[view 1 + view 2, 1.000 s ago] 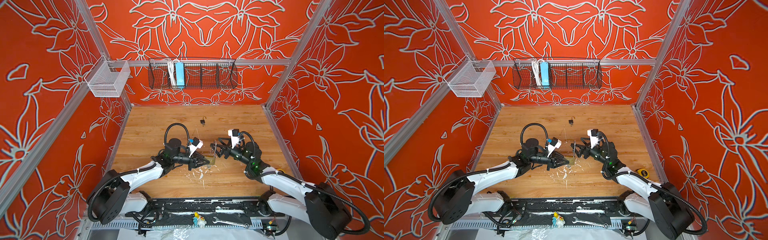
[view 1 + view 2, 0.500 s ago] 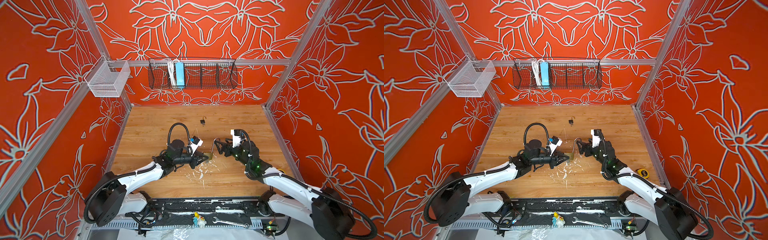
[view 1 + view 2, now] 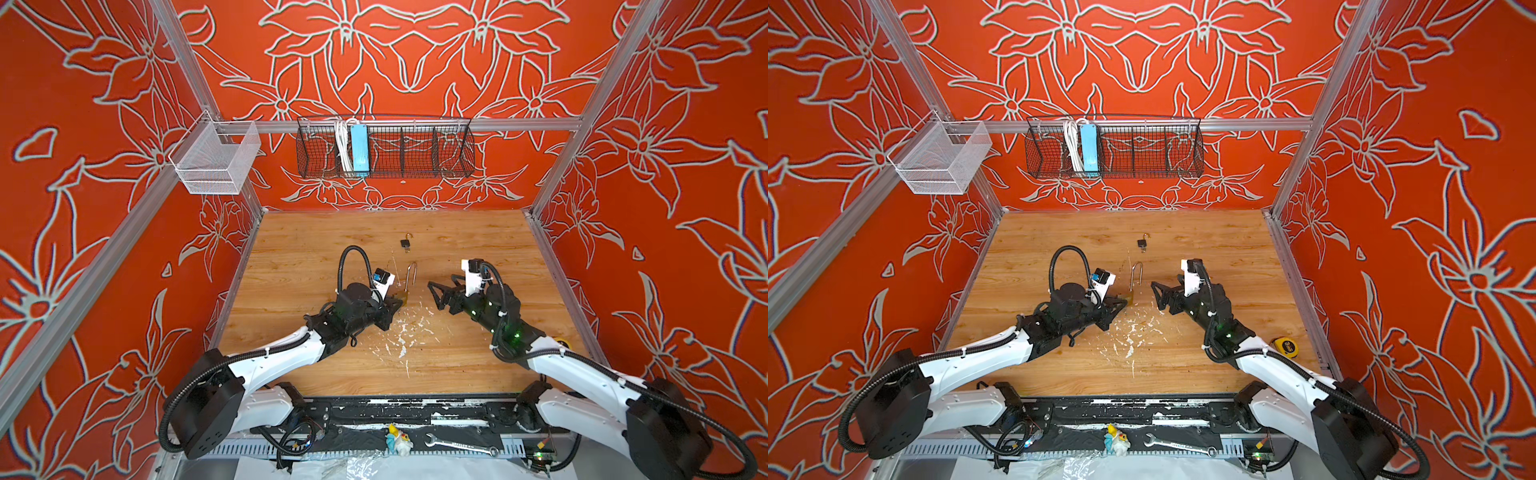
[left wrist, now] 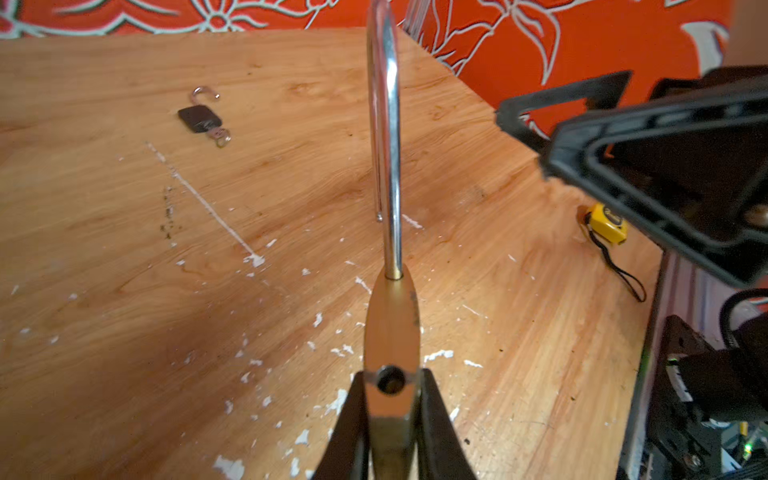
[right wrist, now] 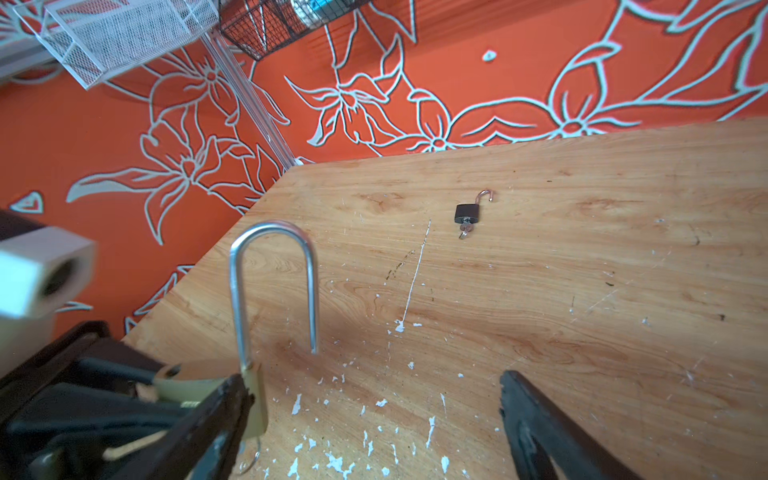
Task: Unlock with the key
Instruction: 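Carry the brass padlock with the left gripper and set it beside the black padlock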
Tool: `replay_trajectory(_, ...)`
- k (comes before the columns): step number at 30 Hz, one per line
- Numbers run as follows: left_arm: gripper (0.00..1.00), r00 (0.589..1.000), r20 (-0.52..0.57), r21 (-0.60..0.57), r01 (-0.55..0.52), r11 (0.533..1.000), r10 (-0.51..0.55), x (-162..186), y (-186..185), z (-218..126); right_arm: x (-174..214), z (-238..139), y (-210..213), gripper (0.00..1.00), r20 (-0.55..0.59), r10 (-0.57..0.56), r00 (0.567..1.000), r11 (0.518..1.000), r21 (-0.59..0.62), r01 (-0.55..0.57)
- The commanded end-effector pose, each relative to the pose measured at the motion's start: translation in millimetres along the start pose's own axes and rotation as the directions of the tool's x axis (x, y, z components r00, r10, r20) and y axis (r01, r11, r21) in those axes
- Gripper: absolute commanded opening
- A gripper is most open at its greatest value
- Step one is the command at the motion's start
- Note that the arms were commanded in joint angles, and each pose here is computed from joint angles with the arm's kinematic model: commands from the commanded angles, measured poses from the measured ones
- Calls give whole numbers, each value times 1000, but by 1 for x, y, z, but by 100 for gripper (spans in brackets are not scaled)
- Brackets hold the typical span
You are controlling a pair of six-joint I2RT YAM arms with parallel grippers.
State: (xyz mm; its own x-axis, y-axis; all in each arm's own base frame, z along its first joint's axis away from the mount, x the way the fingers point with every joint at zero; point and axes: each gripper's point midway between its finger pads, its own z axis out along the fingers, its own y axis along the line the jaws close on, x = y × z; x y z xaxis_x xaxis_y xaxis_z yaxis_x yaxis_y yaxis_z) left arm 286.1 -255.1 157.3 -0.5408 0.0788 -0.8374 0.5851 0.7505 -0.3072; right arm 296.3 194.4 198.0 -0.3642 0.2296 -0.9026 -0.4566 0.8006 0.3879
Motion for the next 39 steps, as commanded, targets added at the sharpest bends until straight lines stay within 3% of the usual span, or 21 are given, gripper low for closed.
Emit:
replay_trajectory(1, 0, 997, 39, -20, 67, 998, -67, -37, 19, 1, -7, -11, -13, 98, 85, -20, 996, 998, 62, 15)
replay_trajectory(7, 0, 972, -22, -11, 232, 973, -232, -67, 70, 35, -5, -8, -19, 98, 85, -52, 995, 995, 92, 44)
replay_trajectory(13, 0, 929, -97, -86, 350, 933, -358, -87, 129, 84, -5, -6, -17, 98, 72, -64, 995, 995, 86, 58)
replay_trajectory(22, 0, 856, -131, 69, 510, 857, -499, -98, 186, 124, 1, 1, -13, 98, 53, -48, 997, 998, 51, 45)
replay_trajectory(31, 0, 785, -154, 51, 612, 789, -600, -75, 240, 138, 3, 6, -8, 98, 29, -43, 999, 999, 26, 42)
replay_trajectory(36, 0, 767, -162, 28, 633, 774, -621, -65, 259, 137, 6, 9, -8, 98, 15, -41, 999, 999, 20, 41)
replay_trajectory(39, 14, 766, -165, 8, 630, 776, -621, -61, 263, 136, 6, 10, -7, 98, 15, -41, 999, 999, 18, 41)
